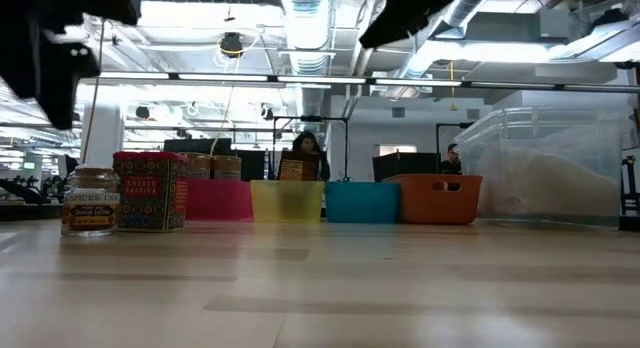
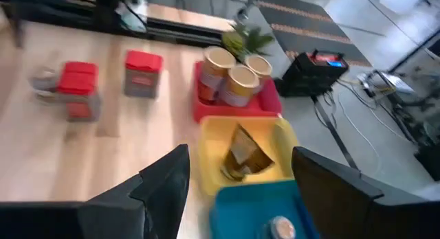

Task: Sort spices by type
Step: Put the brown spice bottle into the blue bin

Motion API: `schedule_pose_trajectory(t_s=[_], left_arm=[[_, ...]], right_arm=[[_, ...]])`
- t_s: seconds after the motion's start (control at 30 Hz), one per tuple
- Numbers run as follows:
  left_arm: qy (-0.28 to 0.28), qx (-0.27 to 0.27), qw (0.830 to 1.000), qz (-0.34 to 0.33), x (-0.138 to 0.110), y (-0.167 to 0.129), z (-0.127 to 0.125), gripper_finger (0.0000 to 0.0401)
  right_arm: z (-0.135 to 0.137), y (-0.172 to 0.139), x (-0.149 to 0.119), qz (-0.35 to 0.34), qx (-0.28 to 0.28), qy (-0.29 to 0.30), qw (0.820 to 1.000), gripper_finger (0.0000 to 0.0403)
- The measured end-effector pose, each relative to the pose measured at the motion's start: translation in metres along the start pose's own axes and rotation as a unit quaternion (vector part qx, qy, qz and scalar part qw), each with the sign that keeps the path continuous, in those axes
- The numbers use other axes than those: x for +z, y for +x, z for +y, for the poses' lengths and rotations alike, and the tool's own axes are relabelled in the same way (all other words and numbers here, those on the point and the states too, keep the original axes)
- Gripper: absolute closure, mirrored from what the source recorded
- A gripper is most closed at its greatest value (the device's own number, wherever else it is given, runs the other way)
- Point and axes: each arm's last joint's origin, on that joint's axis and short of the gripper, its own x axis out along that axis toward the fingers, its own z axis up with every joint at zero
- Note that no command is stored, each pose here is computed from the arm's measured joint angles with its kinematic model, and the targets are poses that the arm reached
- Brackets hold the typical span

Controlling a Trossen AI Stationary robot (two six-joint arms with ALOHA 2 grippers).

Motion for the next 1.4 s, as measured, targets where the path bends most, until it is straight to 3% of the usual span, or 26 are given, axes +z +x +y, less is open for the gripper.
schedule_pose_trajectory(t_s=[0.17,0.33,1.1,1.23,1.4], left_arm=[[-0.064,0.083,0.993,0.047,-0.007,0.016,0.005,0.0139],[-0.082,0.153,0.984,0.026,-0.007,0.028,0.009,0.0139],[-0.062,0.110,0.992,-0.019,0.016,0.053,0.017,0.0142],[-0.049,0.107,0.993,-0.019,0.016,0.053,0.016,0.0167],[-0.048,0.098,0.994,-0.002,0.013,0.054,0.017,0.0226]], right_arm=[[0.016,-0.004,0.006,-0.015,0.021,-0.011,1.000,0.0117],[0.022,-0.005,0.009,-0.025,0.028,-0.015,0.999,0.0117],[0.018,-0.004,0.008,-0.024,0.023,-0.022,0.999,0.0117],[0.019,-0.004,0.007,-0.018,0.025,-0.023,0.999,0.0117],[0.022,-0.004,0.006,-0.013,0.031,-0.023,0.999,0.0117]])
